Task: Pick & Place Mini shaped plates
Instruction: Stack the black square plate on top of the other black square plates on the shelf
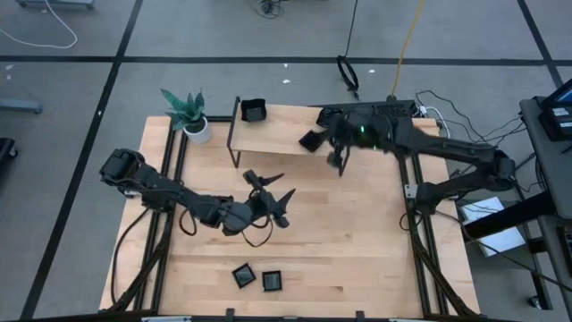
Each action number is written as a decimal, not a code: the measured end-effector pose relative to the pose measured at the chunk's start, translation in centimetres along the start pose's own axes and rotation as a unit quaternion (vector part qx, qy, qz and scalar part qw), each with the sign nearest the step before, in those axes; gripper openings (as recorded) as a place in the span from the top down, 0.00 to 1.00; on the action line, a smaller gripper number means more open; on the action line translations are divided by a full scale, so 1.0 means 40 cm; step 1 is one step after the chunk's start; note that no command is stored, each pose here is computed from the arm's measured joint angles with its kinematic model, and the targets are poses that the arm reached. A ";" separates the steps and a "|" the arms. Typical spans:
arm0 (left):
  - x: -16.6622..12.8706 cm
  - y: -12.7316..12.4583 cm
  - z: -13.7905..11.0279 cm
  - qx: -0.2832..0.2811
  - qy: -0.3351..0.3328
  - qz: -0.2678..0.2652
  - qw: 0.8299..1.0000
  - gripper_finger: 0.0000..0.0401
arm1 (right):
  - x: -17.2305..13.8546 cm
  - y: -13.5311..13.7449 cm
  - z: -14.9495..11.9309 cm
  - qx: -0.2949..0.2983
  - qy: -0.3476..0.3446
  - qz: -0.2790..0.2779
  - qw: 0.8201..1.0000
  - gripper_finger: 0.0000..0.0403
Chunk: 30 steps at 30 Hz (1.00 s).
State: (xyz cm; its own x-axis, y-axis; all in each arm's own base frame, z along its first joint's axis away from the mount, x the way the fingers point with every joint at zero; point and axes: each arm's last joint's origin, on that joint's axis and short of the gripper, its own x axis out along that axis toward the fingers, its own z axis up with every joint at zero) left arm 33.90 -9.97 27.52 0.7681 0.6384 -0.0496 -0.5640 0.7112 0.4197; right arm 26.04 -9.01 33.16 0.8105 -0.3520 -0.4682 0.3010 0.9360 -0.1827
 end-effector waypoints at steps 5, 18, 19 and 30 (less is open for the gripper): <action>0.000 -0.003 -0.076 -0.014 0.030 0.022 0.999 0.36 | -0.002 -0.087 0.030 0.086 0.037 0.033 0.995 1.00; 0.007 0.017 -0.141 -0.029 0.050 0.093 0.994 0.36 | 0.097 -0.160 -0.033 0.184 0.129 0.052 0.973 1.00; 0.006 0.016 -0.140 -0.029 0.050 0.091 0.994 0.36 | 0.101 -0.160 -0.034 0.185 0.130 0.052 0.973 1.00; -0.001 0.010 -0.138 -0.029 0.047 0.086 0.995 0.36 | 0.120 -0.158 -0.041 0.190 0.136 0.053 0.971 1.00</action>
State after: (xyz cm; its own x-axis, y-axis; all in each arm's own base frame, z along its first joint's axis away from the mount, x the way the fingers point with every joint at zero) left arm 31.96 -8.07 22.69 0.6291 0.7744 -0.0679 -0.7029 0.6039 0.3758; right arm 27.18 -16.62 30.65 0.6994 -0.1939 -0.6879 0.4294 0.8834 0.1876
